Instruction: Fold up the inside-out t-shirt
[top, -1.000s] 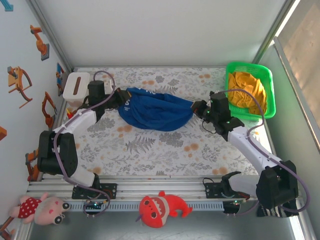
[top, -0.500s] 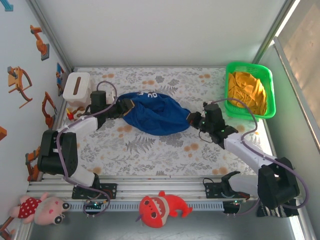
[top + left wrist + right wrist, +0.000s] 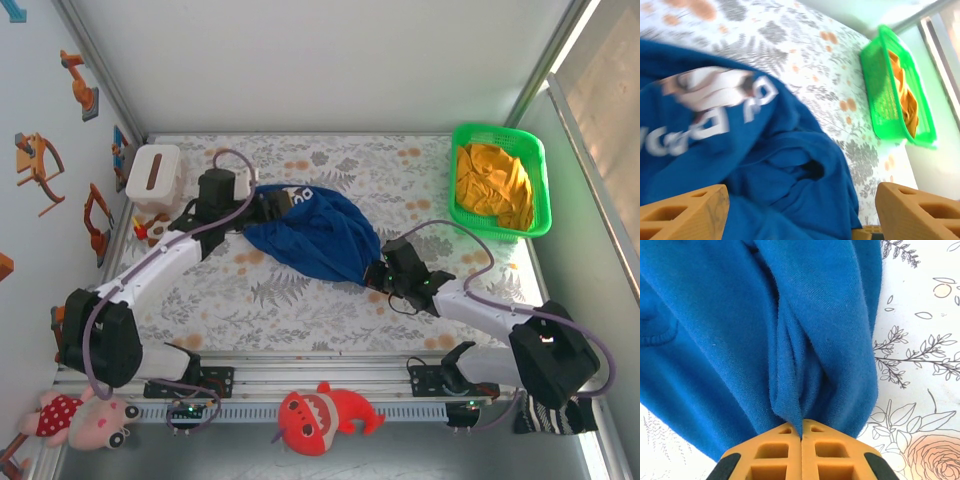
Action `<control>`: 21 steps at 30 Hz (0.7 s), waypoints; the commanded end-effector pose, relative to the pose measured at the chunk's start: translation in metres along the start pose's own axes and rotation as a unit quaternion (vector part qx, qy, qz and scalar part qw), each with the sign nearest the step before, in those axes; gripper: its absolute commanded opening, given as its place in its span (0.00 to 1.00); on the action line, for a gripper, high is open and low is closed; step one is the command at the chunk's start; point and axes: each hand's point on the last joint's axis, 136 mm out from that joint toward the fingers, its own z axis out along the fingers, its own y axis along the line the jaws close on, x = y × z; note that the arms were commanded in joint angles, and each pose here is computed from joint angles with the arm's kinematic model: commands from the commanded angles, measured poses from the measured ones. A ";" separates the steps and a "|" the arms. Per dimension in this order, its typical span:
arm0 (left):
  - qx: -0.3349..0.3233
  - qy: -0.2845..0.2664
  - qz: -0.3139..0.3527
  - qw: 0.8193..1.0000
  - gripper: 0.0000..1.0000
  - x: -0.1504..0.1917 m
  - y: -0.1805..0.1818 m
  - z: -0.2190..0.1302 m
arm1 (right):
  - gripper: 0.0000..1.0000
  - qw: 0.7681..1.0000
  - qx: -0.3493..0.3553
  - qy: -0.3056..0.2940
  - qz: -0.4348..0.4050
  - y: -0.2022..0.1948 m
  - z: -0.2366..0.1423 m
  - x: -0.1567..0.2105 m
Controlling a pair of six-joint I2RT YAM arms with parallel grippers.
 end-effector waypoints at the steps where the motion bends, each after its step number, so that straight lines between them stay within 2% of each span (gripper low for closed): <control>1: -0.061 0.039 0.063 0.995 0.76 0.016 0.013 0.021 | 0.00 1.000 0.005 -0.022 -0.003 0.006 -0.001 -0.012; 10: -0.065 0.115 0.116 0.984 0.78 0.038 0.019 0.097 | 0.00 1.000 0.007 -0.027 0.003 0.006 -0.004 -0.014; 15: -0.110 0.137 0.129 0.976 0.78 0.055 0.047 0.111 | 0.00 0.999 0.006 -0.033 0.003 0.008 -0.009 -0.017; 17: -0.110 0.140 0.131 0.975 0.76 0.059 0.052 0.116 | 0.00 0.999 0.007 -0.031 0.003 0.006 -0.009 -0.016; 19: -0.113 0.139 0.130 0.975 0.68 0.061 0.056 0.121 | 0.00 0.999 0.008 -0.031 0.004 0.006 -0.009 -0.016; 20: -0.116 0.139 0.128 0.975 0.61 0.061 0.058 0.123 | 0.00 0.999 0.009 -0.030 0.004 0.006 -0.009 -0.015; 21: -0.116 0.138 0.127 0.975 0.49 0.060 0.058 0.125 | 0.00 1.000 0.010 -0.030 0.004 0.005 -0.009 -0.015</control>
